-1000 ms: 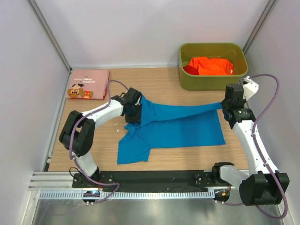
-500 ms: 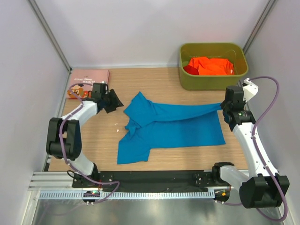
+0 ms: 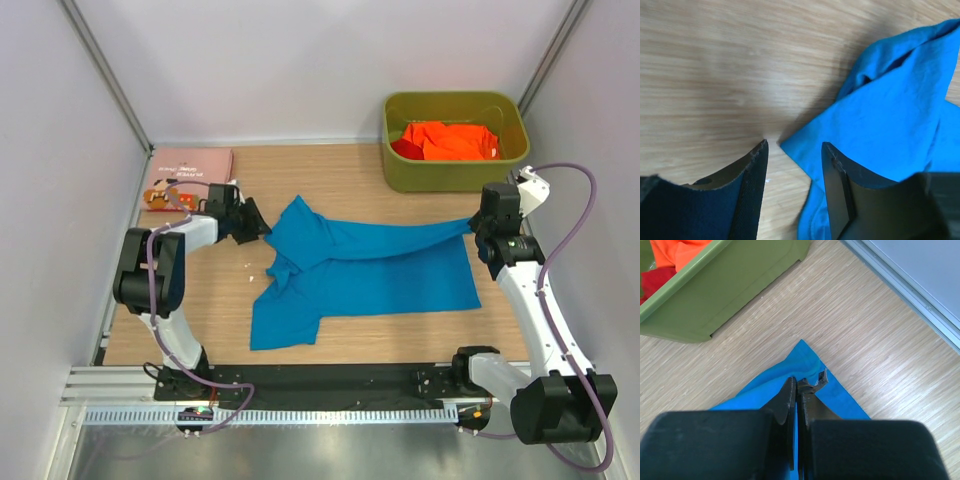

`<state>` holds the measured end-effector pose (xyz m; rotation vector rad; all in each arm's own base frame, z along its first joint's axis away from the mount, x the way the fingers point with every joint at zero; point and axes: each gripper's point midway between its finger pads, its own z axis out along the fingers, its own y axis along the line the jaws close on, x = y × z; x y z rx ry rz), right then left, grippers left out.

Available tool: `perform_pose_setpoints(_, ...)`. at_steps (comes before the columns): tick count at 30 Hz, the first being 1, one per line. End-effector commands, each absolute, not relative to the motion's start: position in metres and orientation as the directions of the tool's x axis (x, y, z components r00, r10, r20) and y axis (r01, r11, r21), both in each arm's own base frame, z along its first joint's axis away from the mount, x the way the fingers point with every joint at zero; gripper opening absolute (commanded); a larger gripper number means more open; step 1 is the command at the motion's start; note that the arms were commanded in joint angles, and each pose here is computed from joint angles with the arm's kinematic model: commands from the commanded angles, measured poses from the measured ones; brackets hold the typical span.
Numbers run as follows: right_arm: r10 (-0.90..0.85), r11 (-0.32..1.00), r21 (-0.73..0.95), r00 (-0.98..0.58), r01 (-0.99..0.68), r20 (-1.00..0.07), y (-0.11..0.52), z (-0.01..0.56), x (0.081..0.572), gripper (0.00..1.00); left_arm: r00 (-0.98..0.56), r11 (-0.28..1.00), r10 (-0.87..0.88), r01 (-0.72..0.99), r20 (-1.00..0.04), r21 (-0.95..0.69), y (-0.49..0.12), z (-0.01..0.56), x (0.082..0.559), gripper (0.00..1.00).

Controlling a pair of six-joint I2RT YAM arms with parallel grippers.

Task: Fold and stack the t-shirts
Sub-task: Flatten the tshirt out

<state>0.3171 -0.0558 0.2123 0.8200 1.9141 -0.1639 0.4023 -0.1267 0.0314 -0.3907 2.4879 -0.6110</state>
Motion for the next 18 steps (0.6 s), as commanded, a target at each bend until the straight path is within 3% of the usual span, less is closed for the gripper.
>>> perform_pose_setpoints(1, 0.478, 0.753, 0.282, -0.2, 0.595, -0.855, -0.057, 0.228, 0.325, 0.01, -0.795, 0.869, -0.337, -0.058, -0.503, -0.491, -0.13, 0.033, 0.418, 0.48)
perform_pose_setpoints(13, 0.481, 0.755, 0.293, -0.192, 0.586, -0.856, -0.056, 0.23, 0.329, 0.01, -0.828, 0.857, -0.279, 0.014, -0.487, -0.516, -0.141, 0.027, 0.415, 0.4)
perform_pose_setpoints(18, 0.476, 0.758, 0.292, -0.189, 0.583, -0.859, -0.056, 0.233, 0.33, 0.01, -0.833, 0.861, -0.284, -0.003, -0.474, -0.509, -0.139, 0.025, 0.411, 0.29)
